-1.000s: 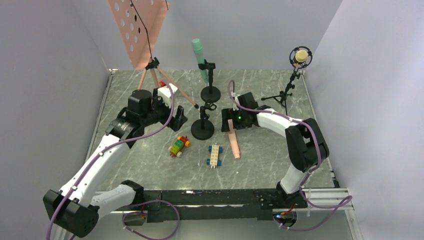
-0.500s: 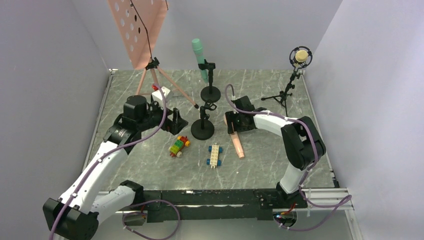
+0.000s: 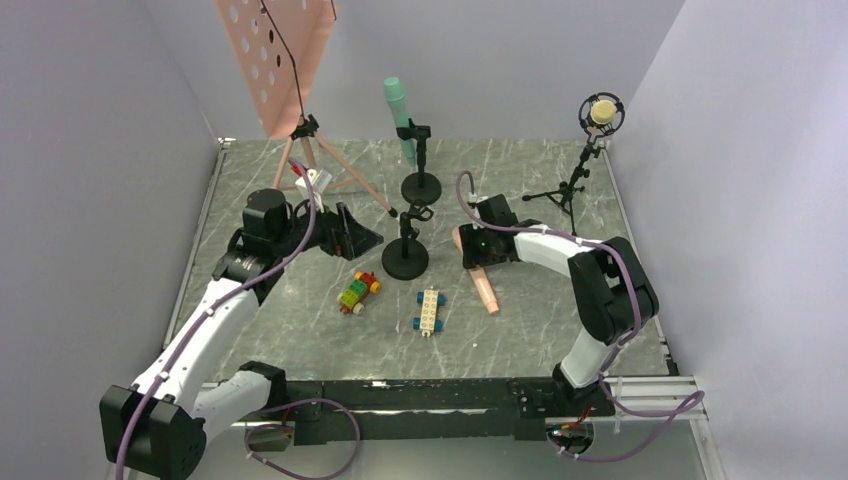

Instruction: Attach the microphones to the stand

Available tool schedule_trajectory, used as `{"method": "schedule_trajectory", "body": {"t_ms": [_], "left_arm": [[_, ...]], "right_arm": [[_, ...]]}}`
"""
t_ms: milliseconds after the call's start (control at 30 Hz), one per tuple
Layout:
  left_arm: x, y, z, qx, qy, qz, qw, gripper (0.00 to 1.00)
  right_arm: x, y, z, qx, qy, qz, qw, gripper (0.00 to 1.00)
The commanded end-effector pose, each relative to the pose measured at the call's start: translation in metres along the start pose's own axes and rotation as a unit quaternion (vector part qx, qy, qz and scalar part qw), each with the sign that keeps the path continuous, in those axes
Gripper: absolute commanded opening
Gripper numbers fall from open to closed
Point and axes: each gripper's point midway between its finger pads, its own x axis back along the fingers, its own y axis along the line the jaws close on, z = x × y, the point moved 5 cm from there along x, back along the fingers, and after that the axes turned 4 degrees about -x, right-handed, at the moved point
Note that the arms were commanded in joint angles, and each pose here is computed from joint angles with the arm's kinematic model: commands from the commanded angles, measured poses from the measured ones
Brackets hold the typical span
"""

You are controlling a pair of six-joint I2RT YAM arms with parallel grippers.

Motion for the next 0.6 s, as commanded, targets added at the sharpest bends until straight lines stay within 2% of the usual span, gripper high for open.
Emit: {"method": "schedule_trajectory", "body": {"t_ms": [0, 100, 167, 233, 367, 433, 567], "left_arm": [[-0.003, -0.019, -0.021, 0.016, -0.046, 0.073, 0.996, 0.99], [-0.008, -0.022, -0.023, 0.029, -0.051, 0.097, 0.994, 0.99], [-0.011, -0.023, -0.025, 0.039, -0.051, 0.108, 0.992, 0.99], [-0.014, -0.025, -0.025, 0.052, -0.052, 0.123, 0.990, 0.99], [-0.016, -0.030, -0.025, 0.076, -0.056, 0.144, 0.985, 0.99], [-0.020, -0.035, -0.025, 0.078, -0.055, 0.155, 0.983, 0.99], [-0.033, -0.052, -0.026, 0.075, -0.040, 0.176, 0.981, 0.99]], "right_arm": [[0.009, -0.007, 0.011, 0.006, 0.011, -0.010, 1.000, 0.55], [0.007, -0.009, 0.012, -0.001, 0.024, -0.024, 0.999, 0.37], [0.006, -0.012, 0.011, -0.008, 0.029, -0.033, 0.999, 0.21], [0.007, -0.018, 0.006, -0.016, 0.022, -0.035, 0.999, 0.11], [0.035, -0.025, -0.023, -0.017, -0.050, -0.065, 0.996, 0.05], [0.056, -0.024, -0.036, 0.012, -0.093, -0.102, 0.990, 0.04], [0.096, -0.011, -0.044, 0.092, -0.152, -0.218, 0.960, 0.01]]}}
